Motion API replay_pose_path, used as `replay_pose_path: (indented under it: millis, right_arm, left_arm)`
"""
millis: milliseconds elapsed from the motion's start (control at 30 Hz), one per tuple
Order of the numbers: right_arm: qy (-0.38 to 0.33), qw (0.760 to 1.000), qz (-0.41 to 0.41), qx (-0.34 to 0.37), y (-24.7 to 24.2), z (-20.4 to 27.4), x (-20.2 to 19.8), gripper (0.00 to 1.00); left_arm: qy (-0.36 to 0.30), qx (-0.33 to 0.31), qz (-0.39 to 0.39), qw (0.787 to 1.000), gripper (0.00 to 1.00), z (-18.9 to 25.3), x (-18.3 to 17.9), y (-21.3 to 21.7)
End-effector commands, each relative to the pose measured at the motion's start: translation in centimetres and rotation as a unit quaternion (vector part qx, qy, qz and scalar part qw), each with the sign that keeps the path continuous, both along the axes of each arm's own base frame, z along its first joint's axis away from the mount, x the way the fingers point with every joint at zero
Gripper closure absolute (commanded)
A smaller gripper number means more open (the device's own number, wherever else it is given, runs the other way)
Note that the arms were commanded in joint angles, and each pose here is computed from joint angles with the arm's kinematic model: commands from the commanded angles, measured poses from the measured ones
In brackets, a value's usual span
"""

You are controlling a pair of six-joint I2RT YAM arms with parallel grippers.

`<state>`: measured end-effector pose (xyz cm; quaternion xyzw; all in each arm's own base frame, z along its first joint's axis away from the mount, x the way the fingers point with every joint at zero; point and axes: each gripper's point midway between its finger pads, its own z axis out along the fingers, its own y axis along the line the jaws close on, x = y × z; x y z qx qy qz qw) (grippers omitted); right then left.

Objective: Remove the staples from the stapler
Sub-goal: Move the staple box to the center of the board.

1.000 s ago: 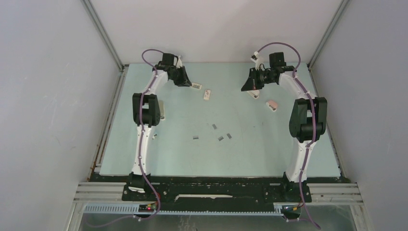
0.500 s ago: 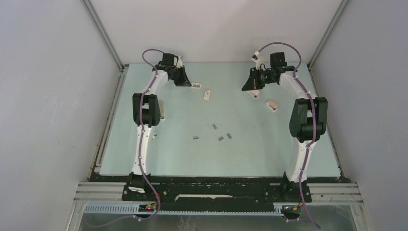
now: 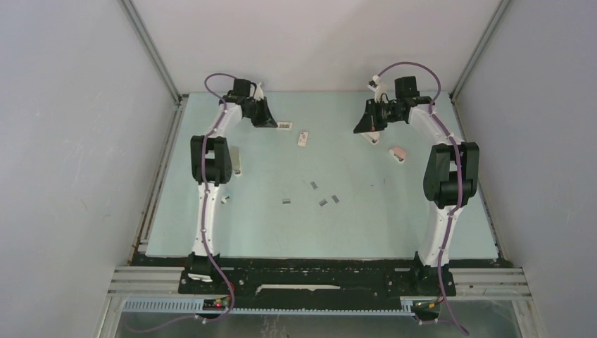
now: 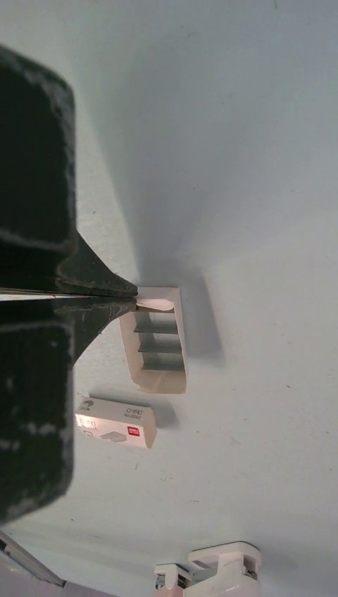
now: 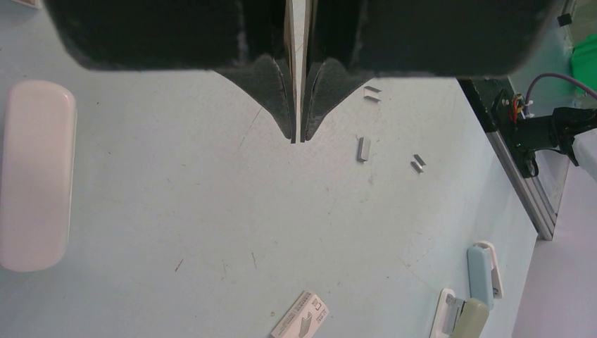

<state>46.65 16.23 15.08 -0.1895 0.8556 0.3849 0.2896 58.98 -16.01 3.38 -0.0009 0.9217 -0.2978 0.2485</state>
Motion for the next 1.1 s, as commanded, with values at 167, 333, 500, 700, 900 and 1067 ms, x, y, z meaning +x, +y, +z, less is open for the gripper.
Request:
replay_pose_path:
  millis: [167, 333, 500, 700, 900, 1067]
  right_arm:
    - [-0.026, 1.0, 0.0, -0.002, 0.4, 1.5, -0.1, 0.88]
    - [-0.03, 1.0, 0.002, -0.002, 0.5, 1.8, -0.5, 0.88]
    - [-0.032, 0.999, 0.006, -0.004, 0.8, 1.9, -1.0, 0.88]
    - [-0.035, 0.999, 0.024, -0.001, 1.4, 2.2, -2.3, 0.88]
    - [-0.031, 0.998, 0.06, 0.012, 2.4, 2.8, -4.3, 0.87]
    - [-0.027, 0.996, 0.081, 0.013, 2.8, 2.8, -6.2, 0.87]
  left_arm:
    - [-0.024, -0.003, -0.009, 1.0, 1.0, 4.3, -1.2, 1.1]
    - [-0.02, 0.003, -0.02, 1.0, 1.0, 4.8, -3.1, 1.3]
    - [-0.014, 0.013, -0.022, 1.0, 1.0, 4.8, -5.5, 1.7]
    - [-0.01, 0.018, -0.015, 1.0, 1.0, 4.9, -8.9, 2.1]
    - [-0.003, 0.021, 0.003, 1.0, 1.0, 4.2, -12.6, 1.9]
    - [-0.03, -0.004, 0.025, 0.999, 1.0, 4.7, -15.5, 0.2]
